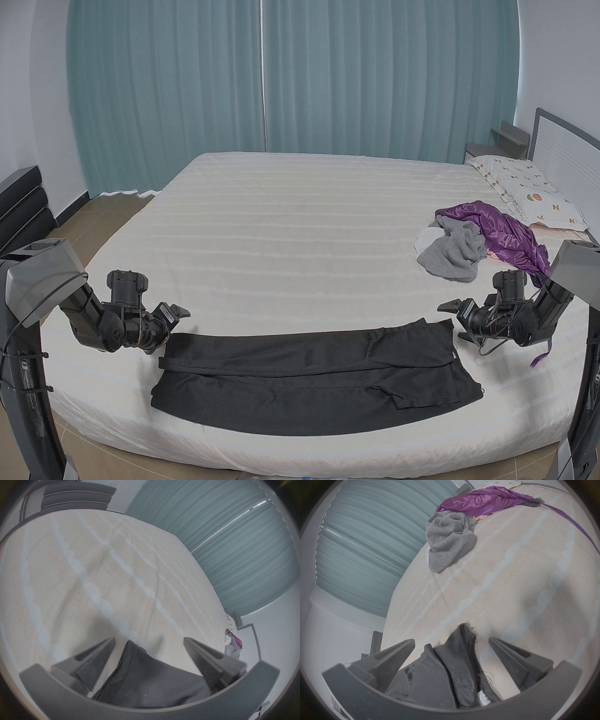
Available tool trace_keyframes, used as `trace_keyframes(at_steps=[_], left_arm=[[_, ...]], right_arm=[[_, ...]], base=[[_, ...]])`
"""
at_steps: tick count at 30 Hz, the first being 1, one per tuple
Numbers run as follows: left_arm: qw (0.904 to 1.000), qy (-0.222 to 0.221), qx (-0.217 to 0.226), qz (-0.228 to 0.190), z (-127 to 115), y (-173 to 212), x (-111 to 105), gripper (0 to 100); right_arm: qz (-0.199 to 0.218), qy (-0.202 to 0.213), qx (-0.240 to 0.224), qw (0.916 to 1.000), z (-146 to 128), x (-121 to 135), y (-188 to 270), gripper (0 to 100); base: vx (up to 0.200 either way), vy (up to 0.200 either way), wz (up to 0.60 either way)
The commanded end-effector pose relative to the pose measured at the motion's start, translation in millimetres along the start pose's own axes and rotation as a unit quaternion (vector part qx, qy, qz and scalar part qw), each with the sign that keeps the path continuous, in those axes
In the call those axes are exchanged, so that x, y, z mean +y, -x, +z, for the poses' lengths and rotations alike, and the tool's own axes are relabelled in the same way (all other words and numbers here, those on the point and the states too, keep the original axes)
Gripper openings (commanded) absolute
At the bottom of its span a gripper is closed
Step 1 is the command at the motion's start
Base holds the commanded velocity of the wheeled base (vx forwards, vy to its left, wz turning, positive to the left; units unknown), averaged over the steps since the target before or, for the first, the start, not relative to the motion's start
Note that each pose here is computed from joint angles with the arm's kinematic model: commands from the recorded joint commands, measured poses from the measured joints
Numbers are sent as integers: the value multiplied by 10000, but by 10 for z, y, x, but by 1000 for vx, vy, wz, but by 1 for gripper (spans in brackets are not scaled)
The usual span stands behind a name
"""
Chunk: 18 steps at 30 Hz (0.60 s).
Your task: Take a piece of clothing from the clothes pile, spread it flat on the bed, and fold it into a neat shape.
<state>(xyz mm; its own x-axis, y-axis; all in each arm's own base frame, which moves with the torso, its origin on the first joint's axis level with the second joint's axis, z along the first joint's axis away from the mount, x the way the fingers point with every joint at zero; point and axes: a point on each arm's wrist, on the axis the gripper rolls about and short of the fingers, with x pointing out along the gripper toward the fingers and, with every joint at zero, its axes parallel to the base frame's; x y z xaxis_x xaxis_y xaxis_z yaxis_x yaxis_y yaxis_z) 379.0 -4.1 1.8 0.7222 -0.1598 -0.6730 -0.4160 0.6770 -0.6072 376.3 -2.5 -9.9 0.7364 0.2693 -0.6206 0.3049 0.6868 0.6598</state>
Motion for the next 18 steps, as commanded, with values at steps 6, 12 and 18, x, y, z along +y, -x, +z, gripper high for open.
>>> trace_keyframes(at_steps=[6, 12, 18], left_arm=[[9999, 70, -80, 20, 61, 30, 38, 0], [9997, 151, -198, 11, 131, 27, 86, 0], [9996, 134, -246, -16, 119, -35, 116, 0]], right_arm=[[9, 8, 8, 10000, -9, 12, 18, 100], [-3, -1, 29, 10000, -22, 8, 19, 100], [-5, 1, 39, 10000, -33, 14, 40, 100]], base=[[0, 0, 0], [0, 0, 0], [0, 0, 0]])
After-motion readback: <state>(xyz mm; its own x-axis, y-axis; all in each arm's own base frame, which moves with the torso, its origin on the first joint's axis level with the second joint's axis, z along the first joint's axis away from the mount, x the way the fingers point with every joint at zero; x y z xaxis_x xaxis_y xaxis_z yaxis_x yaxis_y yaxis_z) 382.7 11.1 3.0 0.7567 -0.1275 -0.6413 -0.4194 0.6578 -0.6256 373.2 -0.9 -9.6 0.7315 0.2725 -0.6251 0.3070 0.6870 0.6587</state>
